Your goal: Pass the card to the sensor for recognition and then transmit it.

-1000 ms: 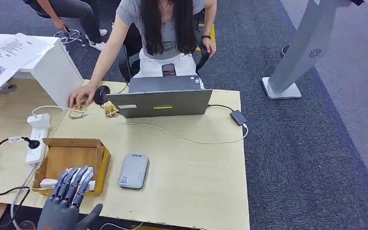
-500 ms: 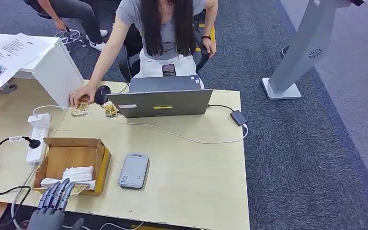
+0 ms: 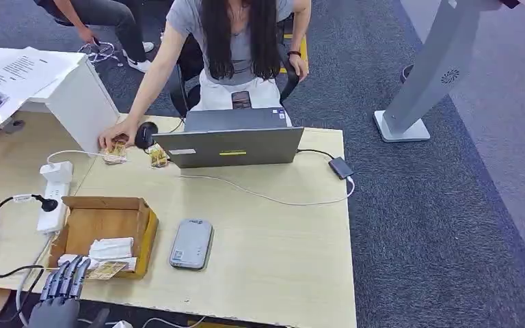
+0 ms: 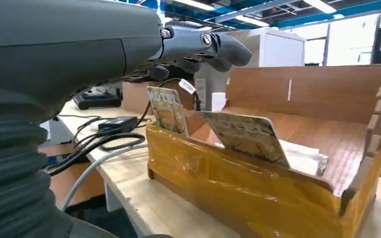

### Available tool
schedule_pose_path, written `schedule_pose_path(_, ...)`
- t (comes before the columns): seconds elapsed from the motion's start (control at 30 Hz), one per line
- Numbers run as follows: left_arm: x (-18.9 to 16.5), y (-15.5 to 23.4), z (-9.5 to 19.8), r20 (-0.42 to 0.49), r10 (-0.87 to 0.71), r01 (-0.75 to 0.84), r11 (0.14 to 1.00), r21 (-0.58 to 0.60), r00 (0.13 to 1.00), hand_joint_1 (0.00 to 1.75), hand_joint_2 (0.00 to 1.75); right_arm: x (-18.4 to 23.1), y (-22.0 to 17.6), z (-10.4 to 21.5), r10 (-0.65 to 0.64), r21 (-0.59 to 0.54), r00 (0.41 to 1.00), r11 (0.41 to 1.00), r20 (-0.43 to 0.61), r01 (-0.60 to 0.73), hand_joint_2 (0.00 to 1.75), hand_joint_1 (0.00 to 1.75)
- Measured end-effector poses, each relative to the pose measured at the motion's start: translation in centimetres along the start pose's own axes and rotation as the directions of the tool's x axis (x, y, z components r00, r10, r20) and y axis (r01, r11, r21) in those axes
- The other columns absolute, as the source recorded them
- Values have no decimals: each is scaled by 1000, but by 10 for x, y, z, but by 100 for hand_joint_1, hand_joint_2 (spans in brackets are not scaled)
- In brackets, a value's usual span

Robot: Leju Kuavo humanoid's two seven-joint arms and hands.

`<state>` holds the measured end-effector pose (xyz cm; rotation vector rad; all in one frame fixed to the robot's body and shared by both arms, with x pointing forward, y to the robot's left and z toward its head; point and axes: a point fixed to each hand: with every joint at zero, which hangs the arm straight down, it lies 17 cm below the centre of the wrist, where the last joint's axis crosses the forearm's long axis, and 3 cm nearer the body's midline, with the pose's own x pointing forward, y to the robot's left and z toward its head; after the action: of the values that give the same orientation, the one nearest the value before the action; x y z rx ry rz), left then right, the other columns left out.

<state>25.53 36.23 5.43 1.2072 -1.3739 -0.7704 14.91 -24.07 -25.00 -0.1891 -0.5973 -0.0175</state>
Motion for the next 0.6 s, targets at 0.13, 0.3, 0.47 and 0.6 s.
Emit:
schedule_pose_path(0.13, -1, -2, 1, -4, 0, -1, 1000, -2, 1000, 0, 175, 0, 0, 0, 3, 2, 1000, 1000, 1, -3, 175, 0)
schedule_pose_path(0.3, 5, -4, -5, 14, -5, 5, 1000, 8, 1000, 0, 175, 0, 1, 0, 8, 6, 1000, 1000, 3, -8, 175, 0)
schedule_pose_path(0.47, 11, -6, -13, 23, -5, 4, 1000, 22, 1000, 0, 175, 1, 3, 1, 17, 16, 1000, 1000, 6, -17, 175, 0)
schedule_pose_path(0.6, 15, -6, -20, 10, 3, -4, 999, 39, 1000, 0, 175, 0, 4, 1, 28, 21, 1000, 999, 3, -28, 175, 0)
